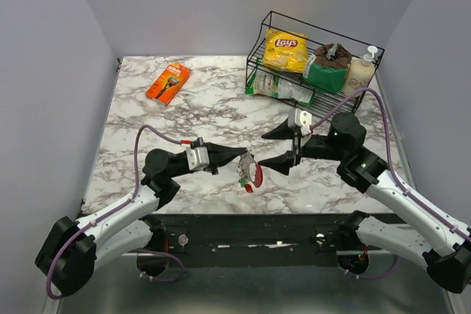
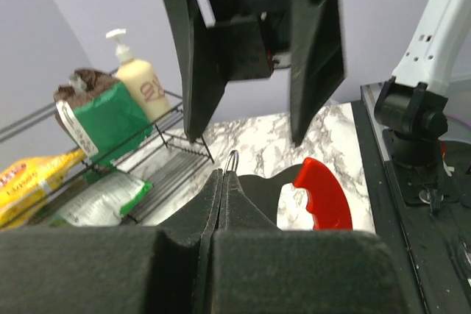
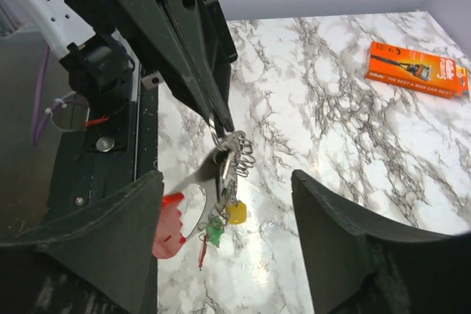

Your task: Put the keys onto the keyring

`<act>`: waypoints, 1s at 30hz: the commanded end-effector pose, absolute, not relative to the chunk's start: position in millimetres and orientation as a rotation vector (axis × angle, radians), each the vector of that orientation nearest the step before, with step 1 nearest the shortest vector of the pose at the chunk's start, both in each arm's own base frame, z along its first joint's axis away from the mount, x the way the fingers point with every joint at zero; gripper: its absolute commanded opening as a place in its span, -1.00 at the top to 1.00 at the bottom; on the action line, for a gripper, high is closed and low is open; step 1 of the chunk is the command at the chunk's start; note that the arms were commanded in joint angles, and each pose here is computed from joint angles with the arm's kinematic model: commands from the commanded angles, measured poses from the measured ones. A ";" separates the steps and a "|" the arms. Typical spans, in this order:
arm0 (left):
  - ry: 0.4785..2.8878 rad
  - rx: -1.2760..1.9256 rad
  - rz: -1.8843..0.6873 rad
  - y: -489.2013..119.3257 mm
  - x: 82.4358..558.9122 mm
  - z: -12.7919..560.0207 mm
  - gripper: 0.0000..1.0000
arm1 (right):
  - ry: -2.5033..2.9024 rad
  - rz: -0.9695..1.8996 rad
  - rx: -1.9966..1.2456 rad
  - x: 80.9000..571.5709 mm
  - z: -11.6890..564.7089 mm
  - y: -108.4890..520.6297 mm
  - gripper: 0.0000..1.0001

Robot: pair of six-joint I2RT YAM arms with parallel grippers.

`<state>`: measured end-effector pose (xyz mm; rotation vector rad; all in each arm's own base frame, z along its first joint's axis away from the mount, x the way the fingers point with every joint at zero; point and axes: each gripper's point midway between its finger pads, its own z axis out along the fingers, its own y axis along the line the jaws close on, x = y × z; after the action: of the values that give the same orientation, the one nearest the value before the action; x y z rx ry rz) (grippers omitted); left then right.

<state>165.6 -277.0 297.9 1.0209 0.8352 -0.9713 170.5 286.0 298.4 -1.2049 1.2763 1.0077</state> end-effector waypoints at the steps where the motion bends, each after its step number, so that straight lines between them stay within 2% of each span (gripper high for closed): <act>1: 0.884 0.939 -0.902 -282.2 196.8 291.6 1.00 | 1.339 0.926 -1.125 184.7 288.1 277.1 -0.66; 8: 1.041 0.797 -0.720 -290.0 272.7 282.7 1.00 | 1.359 0.858 -1.044 194.4 287.2 267.8 -0.80; 14: 1.071 0.806 -0.520 -292.0 323.3 285.0 1.00 | 1.373 0.821 -1.003 197.0 284.4 259.6 -0.86; 16: 1.121 0.843 -0.485 -297.6 336.4 269.6 1.00 | 1.377 0.816 -1.001 197.3 281.6 258.9 -0.87; 21: 1.271 0.813 -0.546 -301.5 340.8 211.1 1.00 | 1.398 0.810 -1.005 199.4 272.6 259.1 -0.89; 25: 1.421 0.768 -0.618 -293.6 317.2 157.4 1.00 | 1.410 0.801 -1.011 199.7 265.4 258.1 -0.96; 30: 1.477 0.661 -0.584 -267.0 295.5 137.7 1.00 | 1.415 0.809 -1.023 198.9 261.7 259.5 -1.00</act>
<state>303.5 -288.1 136.2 0.8056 1.4604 -0.6161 193.6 261.0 264.5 -1.0329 1.4155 0.8324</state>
